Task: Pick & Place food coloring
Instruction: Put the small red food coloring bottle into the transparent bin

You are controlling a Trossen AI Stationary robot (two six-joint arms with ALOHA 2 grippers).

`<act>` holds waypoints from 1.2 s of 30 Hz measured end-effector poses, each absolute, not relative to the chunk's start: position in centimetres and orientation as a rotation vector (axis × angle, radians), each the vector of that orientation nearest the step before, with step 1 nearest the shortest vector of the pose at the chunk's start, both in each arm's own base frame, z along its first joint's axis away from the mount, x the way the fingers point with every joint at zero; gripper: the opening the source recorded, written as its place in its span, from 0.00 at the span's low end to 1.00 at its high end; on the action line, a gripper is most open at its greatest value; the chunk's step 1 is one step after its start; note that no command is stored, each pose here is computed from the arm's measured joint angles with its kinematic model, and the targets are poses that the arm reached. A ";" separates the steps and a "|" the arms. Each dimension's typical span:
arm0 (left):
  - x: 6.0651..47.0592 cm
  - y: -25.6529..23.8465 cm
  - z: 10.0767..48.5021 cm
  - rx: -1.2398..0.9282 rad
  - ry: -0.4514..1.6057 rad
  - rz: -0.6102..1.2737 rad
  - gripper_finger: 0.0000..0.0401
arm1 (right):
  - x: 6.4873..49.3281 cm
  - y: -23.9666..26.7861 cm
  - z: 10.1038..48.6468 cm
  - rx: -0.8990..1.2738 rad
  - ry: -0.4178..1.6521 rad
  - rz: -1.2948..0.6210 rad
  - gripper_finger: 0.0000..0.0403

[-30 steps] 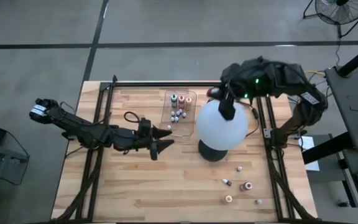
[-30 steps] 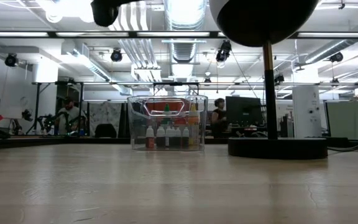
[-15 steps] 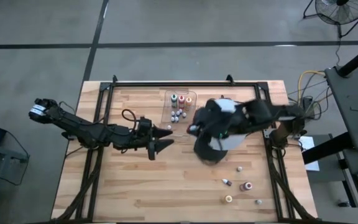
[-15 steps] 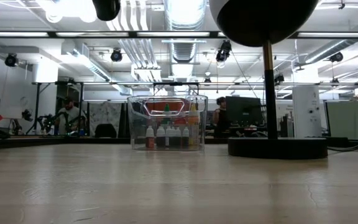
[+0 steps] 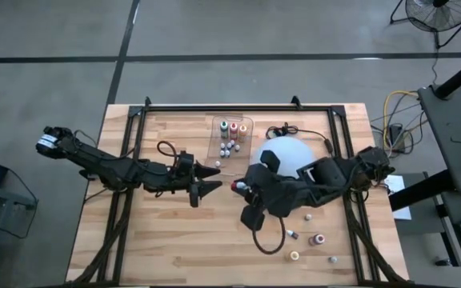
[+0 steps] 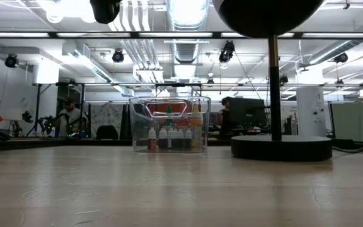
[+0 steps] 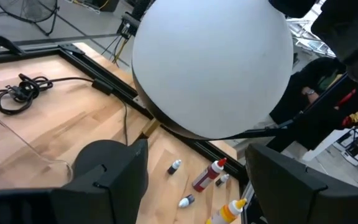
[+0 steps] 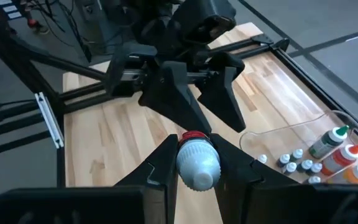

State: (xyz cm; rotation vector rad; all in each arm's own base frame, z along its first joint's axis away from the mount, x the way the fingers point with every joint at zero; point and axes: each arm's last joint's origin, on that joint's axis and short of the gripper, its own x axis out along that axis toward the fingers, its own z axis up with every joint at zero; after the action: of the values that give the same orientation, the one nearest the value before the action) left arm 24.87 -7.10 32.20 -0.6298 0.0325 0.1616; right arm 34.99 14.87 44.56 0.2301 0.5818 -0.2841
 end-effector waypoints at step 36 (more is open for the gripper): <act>24.9 -7.1 32.1 -0.625 0.043 0.161 0.60 | 33.9 13.3 46.9 0.208 0.468 -0.308 0.17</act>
State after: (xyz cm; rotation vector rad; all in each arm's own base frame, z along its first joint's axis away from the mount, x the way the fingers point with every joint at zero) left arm 24.86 -7.10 32.10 -0.6253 0.0425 0.1615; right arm 33.89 13.29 46.91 0.2076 0.4679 -0.3082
